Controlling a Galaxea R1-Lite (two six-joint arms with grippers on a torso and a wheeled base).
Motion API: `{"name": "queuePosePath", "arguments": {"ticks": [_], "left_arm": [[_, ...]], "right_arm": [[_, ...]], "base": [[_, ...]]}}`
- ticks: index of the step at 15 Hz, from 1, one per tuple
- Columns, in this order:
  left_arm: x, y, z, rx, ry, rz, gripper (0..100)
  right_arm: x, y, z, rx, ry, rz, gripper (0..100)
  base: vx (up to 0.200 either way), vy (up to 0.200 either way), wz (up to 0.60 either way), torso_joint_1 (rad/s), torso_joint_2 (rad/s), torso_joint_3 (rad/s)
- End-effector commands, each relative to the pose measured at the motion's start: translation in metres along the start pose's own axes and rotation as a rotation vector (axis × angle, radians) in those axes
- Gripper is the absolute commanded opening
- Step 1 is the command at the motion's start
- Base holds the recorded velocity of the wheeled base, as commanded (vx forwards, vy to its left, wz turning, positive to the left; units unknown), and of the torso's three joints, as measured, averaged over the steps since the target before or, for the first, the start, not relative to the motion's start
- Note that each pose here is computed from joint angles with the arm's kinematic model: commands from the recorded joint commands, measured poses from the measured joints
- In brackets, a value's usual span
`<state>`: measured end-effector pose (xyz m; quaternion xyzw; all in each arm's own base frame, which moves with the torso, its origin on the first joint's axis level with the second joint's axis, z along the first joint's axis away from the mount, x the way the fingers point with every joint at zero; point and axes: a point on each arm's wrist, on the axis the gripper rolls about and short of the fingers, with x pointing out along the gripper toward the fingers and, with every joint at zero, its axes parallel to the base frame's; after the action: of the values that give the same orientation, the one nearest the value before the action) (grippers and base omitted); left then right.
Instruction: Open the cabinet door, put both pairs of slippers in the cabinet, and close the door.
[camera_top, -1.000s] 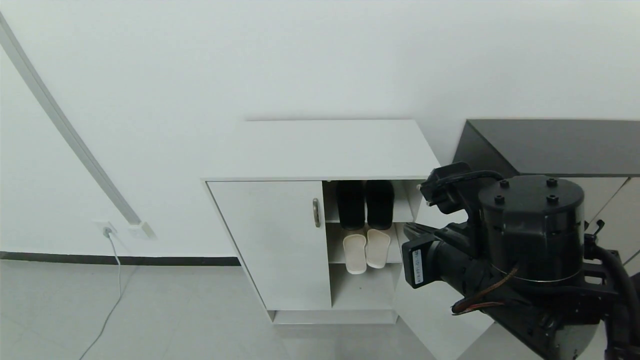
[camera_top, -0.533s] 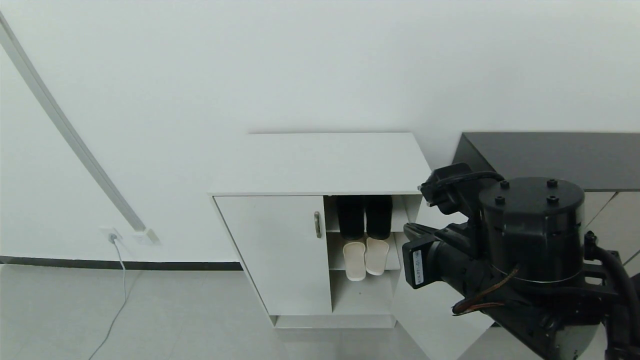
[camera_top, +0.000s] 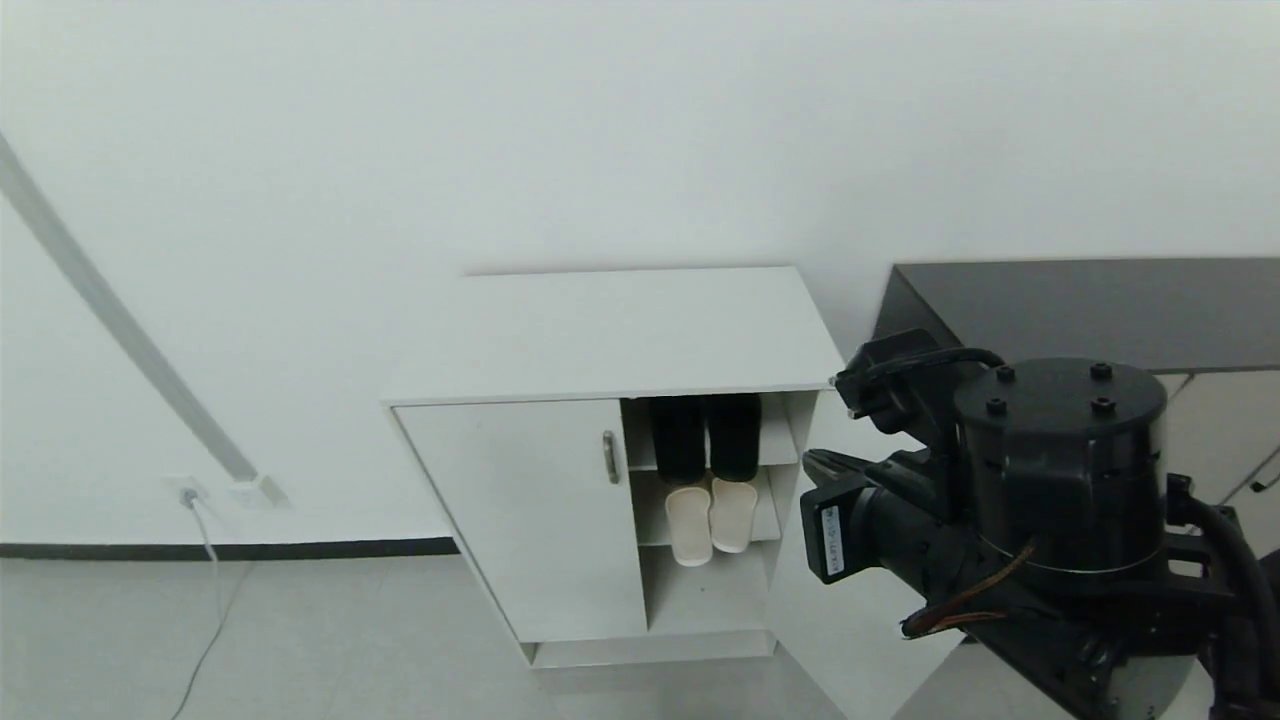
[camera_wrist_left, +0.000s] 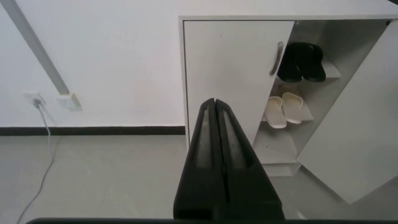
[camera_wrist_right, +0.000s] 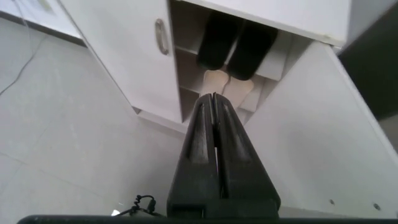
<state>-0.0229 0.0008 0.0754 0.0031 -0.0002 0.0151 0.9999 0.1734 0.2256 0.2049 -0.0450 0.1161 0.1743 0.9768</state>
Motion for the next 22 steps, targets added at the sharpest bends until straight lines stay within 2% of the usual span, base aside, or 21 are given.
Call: {"name": "queuePosePath", "arguments": {"ticks": [1, 4, 8, 15, 19, 20, 22], "left_arm": [[0.000, 0.000, 0.000, 0.000, 0.000, 0.002, 0], [0.000, 0.000, 0.000, -0.002, 0.000, 0.002, 0], [0.000, 0.000, 0.000, -0.005, 0.000, 0.002, 0], [0.000, 0.000, 0.000, -0.005, 0.000, 0.002, 0], [0.000, 0.000, 0.000, -0.003, 0.000, 0.000, 0], [0.000, 0.000, 0.000, -0.005, 0.000, 0.002, 0], [0.000, 0.000, 0.000, -0.005, 0.000, 0.002, 0]], "right_arm": [[0.000, 0.000, 0.000, 0.001, -0.002, -0.001, 0], [0.001, -0.002, 0.000, 0.001, 0.001, -0.007, 0], [0.014, -0.011, -0.005, -0.005, 0.024, -0.057, 0], [0.024, -0.020, -0.002, 0.006, 0.024, -0.104, 0], [0.068, -0.048, 0.013, 0.056, 0.012, -0.185, 0], [0.091, -0.063, 0.021, 0.080, 0.002, -0.202, 0], [0.114, -0.079, 0.025, 0.095, 0.006, -0.239, 0]], "base": [[0.000, 0.000, -0.60, 0.012, 0.00, 0.007], [0.000, 0.000, -0.60, 0.004, 0.00, -0.002], [0.000, 0.000, 0.00, 0.000, 0.00, 0.000], [-0.171, 0.000, 0.00, 0.002, 0.00, 0.002], [0.000, 0.000, 0.00, 0.000, 0.00, 0.000], [0.000, 0.000, 0.00, 0.000, 0.00, 0.000], [0.000, 0.000, 0.00, 0.000, 0.00, 0.000]]}}
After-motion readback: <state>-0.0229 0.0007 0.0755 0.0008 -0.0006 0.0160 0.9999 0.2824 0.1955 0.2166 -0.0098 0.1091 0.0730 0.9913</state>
